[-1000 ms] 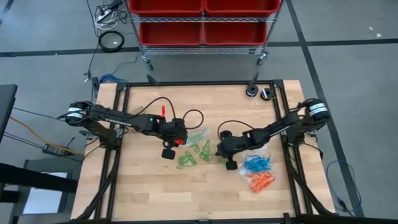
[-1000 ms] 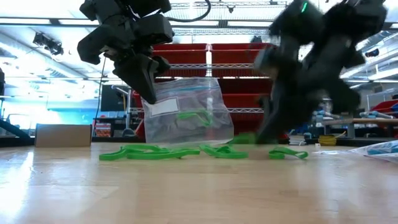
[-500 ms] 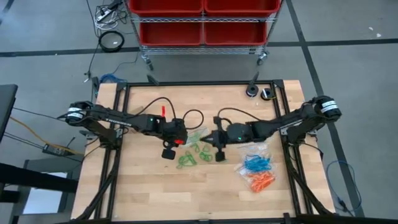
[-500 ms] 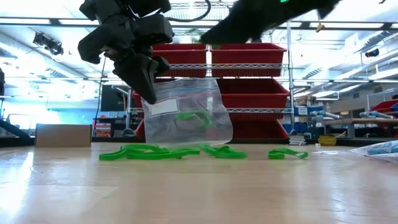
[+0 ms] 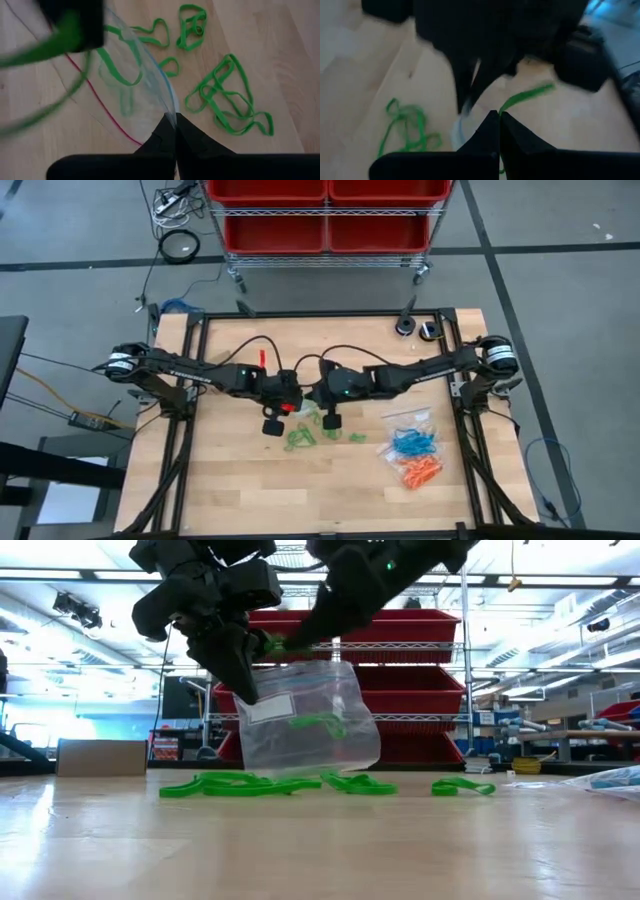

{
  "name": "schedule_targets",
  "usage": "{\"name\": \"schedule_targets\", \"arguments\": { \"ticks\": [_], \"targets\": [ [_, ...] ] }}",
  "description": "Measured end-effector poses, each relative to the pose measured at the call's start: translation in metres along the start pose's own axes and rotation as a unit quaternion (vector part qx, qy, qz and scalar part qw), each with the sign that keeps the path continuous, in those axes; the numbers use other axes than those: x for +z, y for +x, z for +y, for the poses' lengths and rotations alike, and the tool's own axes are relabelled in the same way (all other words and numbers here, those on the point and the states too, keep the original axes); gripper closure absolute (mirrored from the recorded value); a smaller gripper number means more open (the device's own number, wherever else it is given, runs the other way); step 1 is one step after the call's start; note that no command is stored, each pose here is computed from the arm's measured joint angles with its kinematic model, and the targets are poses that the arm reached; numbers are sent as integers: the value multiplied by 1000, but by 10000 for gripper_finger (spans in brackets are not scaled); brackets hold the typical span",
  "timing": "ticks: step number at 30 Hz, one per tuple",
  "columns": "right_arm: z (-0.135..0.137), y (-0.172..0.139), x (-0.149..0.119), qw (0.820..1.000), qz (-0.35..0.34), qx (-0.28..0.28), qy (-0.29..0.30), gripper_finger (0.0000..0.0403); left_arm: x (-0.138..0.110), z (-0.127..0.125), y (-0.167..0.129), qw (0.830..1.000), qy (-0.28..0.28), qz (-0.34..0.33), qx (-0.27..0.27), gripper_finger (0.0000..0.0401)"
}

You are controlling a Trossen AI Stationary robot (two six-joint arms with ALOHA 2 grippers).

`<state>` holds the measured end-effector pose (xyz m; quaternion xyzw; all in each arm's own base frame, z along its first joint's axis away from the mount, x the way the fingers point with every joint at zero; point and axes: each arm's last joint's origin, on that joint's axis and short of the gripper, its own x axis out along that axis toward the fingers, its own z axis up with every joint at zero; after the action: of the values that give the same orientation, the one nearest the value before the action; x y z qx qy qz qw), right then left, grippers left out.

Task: Sort rubber bands
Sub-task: Put the green rubber band into the transparent zip bag

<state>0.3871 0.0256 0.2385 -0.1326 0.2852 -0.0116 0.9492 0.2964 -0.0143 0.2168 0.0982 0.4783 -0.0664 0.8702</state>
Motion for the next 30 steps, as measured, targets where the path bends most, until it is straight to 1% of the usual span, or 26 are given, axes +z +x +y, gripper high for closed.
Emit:
{"name": "schedule_targets", "arguments": {
  "ticks": [6,10,14,18,21,30],
  "targets": [
    [-4,8,-10,997,58,43,20,403,0,0,0,1000,1,0,0,399],
    [-1,9,-17,995,88,48,24,403,0,0,0,1000,1,-1,0,399],
    [-1,9,-17,994,89,47,38,403,1,0,0,1000,3,-6,1,399],
    [-5,9,-21,992,104,43,57,403,3,1,0,1000,3,-13,3,399],
    [-6,9,-22,990,110,61,63,403,3,1,0,1000,3,-14,3,399],
    [0,7,-25,986,128,86,60,402,3,1,0,1000,4,-17,3,399]
  ]
}}
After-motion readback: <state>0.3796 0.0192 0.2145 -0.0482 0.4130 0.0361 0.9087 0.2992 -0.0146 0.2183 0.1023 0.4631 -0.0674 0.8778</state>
